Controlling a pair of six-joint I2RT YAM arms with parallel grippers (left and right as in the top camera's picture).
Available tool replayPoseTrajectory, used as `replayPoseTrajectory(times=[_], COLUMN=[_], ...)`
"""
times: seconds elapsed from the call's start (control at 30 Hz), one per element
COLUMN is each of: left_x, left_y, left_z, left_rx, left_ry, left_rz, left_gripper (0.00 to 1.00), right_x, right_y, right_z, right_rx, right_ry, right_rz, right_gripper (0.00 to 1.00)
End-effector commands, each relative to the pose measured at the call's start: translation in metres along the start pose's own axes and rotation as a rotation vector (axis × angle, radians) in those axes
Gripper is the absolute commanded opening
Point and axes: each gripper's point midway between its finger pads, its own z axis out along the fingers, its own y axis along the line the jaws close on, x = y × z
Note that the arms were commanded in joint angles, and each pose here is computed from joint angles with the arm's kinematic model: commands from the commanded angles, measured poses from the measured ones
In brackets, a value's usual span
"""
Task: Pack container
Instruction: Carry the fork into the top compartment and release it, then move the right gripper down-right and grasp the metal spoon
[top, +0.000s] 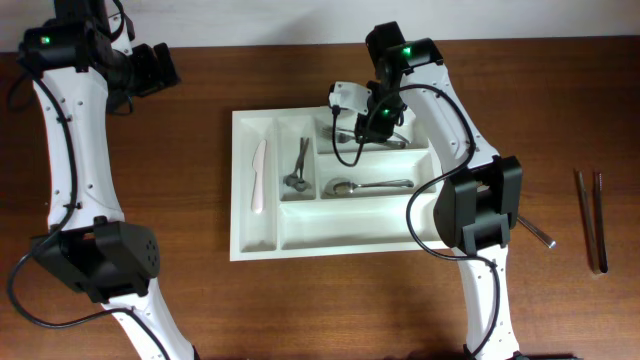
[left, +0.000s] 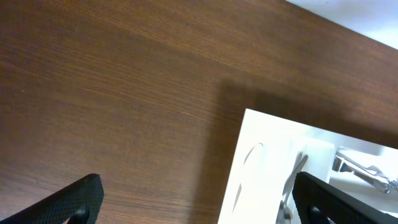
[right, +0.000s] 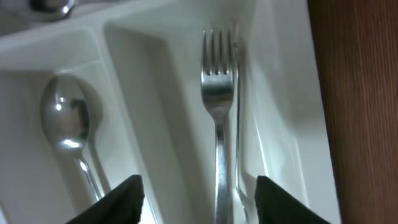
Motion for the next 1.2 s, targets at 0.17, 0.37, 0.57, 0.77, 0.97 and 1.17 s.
replayPoseTrajectory(times=[0.17,0.37,0.57,0.77,0.97,1.17], left_x=[-0.003,-0.003,-0.003,-0.003,-0.003,-0.003], left_y=[0.000,0.000,0.000,0.000,0.000,0.000], left_z=[-0.005,-0.005,-0.005,-0.005,-0.005,-0.005], left_rx=[-0.002,-0.002,-0.002,-0.002,-0.002,-0.002], left_ry=[-0.017,-0.017,-0.017,-0.017,-0.017,-0.017], left_rz=[0.007,0.007,0.006,0.006,0.006,0.007], left_gripper=[0.99,0.99,0.99,0.99,0.99,0.99], right_x=[0.074,0.156,0.204,0.231,0.237,0.227], right_y=[-0.018,-0.012,0.001,0.026,0.064,0.116], right_z=[-0.076,-0.124,-0.171,-0.258,-0.314,-0.306], right_rx=[0.144,0.174,0.152,0.303,0.440,0.400], right_ry=[0.173,0.283,0.177,0.029,-0.048,-0.047], right_rz=[0.379,0.694,0.976,1.211,1.285,1.290], right_gripper=[0.67,0.68,0.67,0.64,0.63,0.63])
